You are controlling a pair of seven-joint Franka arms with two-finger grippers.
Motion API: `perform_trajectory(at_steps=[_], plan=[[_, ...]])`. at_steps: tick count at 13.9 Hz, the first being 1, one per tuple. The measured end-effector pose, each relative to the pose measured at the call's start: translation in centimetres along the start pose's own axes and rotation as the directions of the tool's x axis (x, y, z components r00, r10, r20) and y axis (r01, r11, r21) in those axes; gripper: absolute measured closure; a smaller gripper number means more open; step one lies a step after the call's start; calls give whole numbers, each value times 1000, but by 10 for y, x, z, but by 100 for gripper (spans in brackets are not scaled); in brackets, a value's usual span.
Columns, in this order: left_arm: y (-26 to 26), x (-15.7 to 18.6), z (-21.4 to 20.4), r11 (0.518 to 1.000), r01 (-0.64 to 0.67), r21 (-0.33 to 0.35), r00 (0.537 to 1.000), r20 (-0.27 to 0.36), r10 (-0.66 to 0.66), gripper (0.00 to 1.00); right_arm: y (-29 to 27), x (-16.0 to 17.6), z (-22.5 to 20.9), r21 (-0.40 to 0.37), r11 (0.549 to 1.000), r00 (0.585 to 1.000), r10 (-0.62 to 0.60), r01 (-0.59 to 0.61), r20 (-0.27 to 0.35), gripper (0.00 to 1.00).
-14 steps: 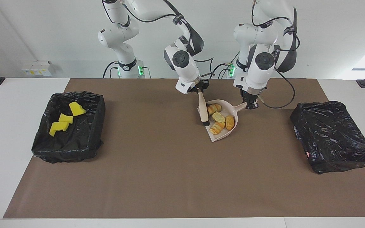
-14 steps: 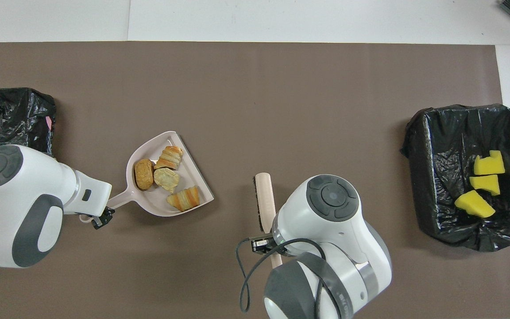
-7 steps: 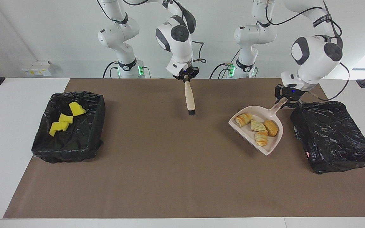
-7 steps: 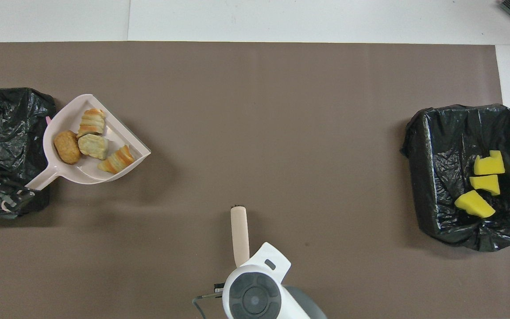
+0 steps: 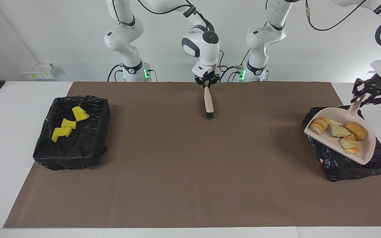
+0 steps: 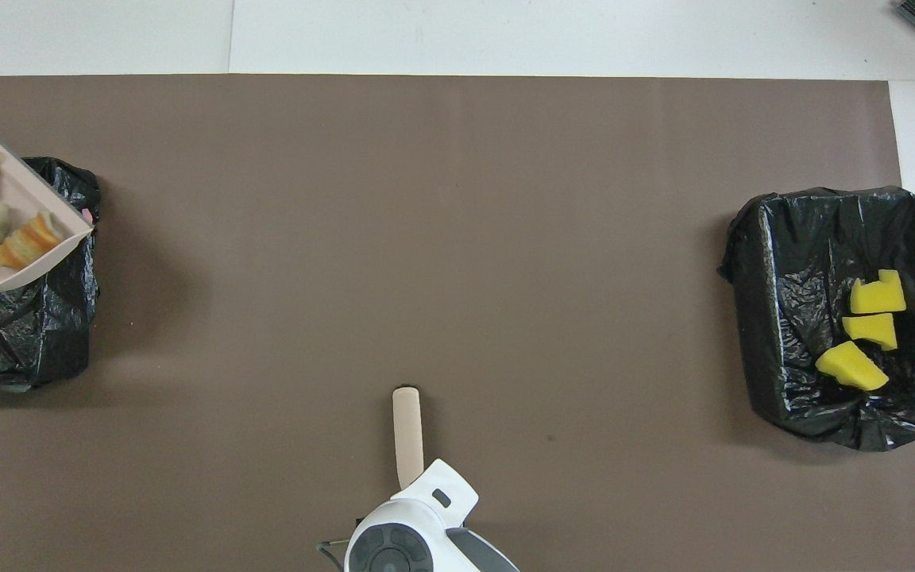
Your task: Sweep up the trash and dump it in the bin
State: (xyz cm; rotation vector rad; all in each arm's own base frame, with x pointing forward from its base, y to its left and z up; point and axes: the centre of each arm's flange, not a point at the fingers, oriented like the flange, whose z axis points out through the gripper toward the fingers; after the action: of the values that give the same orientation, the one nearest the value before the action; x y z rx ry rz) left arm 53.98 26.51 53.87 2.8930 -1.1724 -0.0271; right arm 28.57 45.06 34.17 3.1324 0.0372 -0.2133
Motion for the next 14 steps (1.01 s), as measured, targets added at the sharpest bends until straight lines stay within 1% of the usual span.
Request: perform_trajectory(at_steps=[1,3,4,5,6,8,10,11,14], plan=[[-13,-14,-2,1000,-13,23,999,45,12,69,1,7,-12,-11,1000,1000,7,-7,7,46],[-26,-28,-6,998,-34,60,992,125,26,69,7,26,-42,-16,1000,1000,19,-19,11,26],[-31,-34,-8,996,-42,80,984,173,28,69,14,37,-59,-17,1000,1000,8,-8,17,16],[-34,-39,-11,994,-53,97,976,218,30,69,24,48,-76,-18,1000,1000,-10,10,23,4],[-37,-43,-16,991,-68,118,964,264,35,69,38,60,-95,-20,999,999,-35,36,34,0],[-43,-48,-23,982,-109,156,936,349,48,69,74,87,-137,-21,996,994,-89,90,61,0],[-50,-43,-29,962,-197,190,891,444,95,69,113,112,-175,-20,989,986,-146,148,77,0],[-50,-35,-30,951,-241,195,872,474,124,69,132,124,-189,-17,985,982,-171,173,79,0],[-40,6,-30,914,-365,177,802,558,212,69,202,159,-223,3,969,965,-248,248,84,0]])
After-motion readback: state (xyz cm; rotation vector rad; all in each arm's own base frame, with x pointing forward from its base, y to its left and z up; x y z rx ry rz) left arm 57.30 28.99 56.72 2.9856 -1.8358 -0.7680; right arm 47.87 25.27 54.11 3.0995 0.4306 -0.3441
